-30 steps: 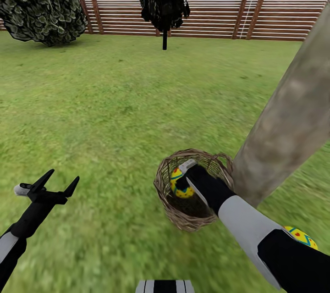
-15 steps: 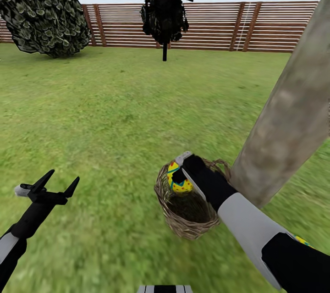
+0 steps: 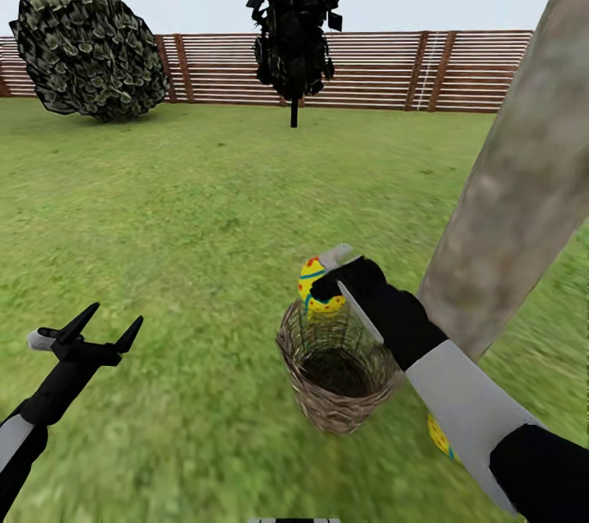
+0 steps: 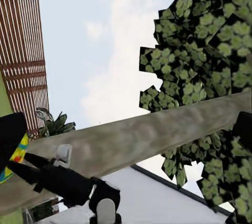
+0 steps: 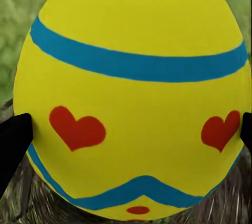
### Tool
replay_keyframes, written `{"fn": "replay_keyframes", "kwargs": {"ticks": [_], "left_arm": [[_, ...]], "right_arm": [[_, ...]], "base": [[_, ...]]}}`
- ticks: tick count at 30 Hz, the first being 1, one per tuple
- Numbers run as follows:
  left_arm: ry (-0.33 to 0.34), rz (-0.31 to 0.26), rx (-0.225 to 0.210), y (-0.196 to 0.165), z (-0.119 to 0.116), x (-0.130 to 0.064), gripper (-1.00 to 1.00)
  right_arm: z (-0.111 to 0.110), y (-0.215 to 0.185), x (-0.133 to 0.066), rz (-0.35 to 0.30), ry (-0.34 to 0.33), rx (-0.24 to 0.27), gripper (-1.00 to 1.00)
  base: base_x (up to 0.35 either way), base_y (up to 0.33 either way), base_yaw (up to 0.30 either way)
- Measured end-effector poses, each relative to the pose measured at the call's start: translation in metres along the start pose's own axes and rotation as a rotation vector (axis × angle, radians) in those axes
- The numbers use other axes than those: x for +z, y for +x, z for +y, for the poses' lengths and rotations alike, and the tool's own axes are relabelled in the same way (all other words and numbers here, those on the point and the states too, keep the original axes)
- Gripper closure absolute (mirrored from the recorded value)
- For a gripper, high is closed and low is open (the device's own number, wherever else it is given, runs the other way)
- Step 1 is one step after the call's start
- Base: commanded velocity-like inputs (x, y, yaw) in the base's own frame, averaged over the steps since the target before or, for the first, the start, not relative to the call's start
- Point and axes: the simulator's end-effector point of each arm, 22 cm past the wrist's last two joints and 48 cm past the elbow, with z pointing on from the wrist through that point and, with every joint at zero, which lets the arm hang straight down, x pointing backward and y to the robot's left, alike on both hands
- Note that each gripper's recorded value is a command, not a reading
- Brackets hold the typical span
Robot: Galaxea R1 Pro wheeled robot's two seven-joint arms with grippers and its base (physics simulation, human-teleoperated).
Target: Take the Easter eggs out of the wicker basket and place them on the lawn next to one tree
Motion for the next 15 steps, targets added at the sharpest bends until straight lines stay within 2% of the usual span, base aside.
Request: {"fn": "replay_keyframes", "kwargs": {"ticks": [2, 5, 7, 9, 12, 15], "left_arm": [[0.006, 0.004, 0.002, 0.002, -0.003, 0.002, -1.00], [0.013, 0.008, 0.005, 0.005, -0.008, 0.005, -1.00], [0.016, 0.011, 0.010, 0.006, -0.011, 0.007, -1.00], [0.019, 0.012, 0.016, 0.006, -0.014, 0.008, -1.00], [0.027, 0.014, 0.026, 0.007, -0.020, 0.010, -1.00], [0.032, 0.026, 0.036, 0.010, -0.025, 0.014, -1.00]], "right_arm": [[-0.003, -0.027, -0.028, -0.101, 0.001, 0.002, 1.00], [-0.002, -0.040, -0.065, -0.211, 0.003, -0.011, 1.00], [0.007, -0.032, -0.070, -0.219, -0.011, -0.011, 1.00], [0.020, -0.014, -0.068, -0.199, -0.032, -0.005, 1.00], [0.027, -0.003, -0.070, -0.187, -0.048, 0.000, 1.00], [0.037, 0.007, -0.072, -0.175, -0.095, 0.031, 1.00]], "base": [[-0.336, 0.000, 0.000], [-0.340, 0.000, 0.000], [-0.341, 0.000, 0.000], [-0.341, 0.000, 0.000], [-0.341, 0.000, 0.000], [-0.337, 0.000, 0.000]]}}
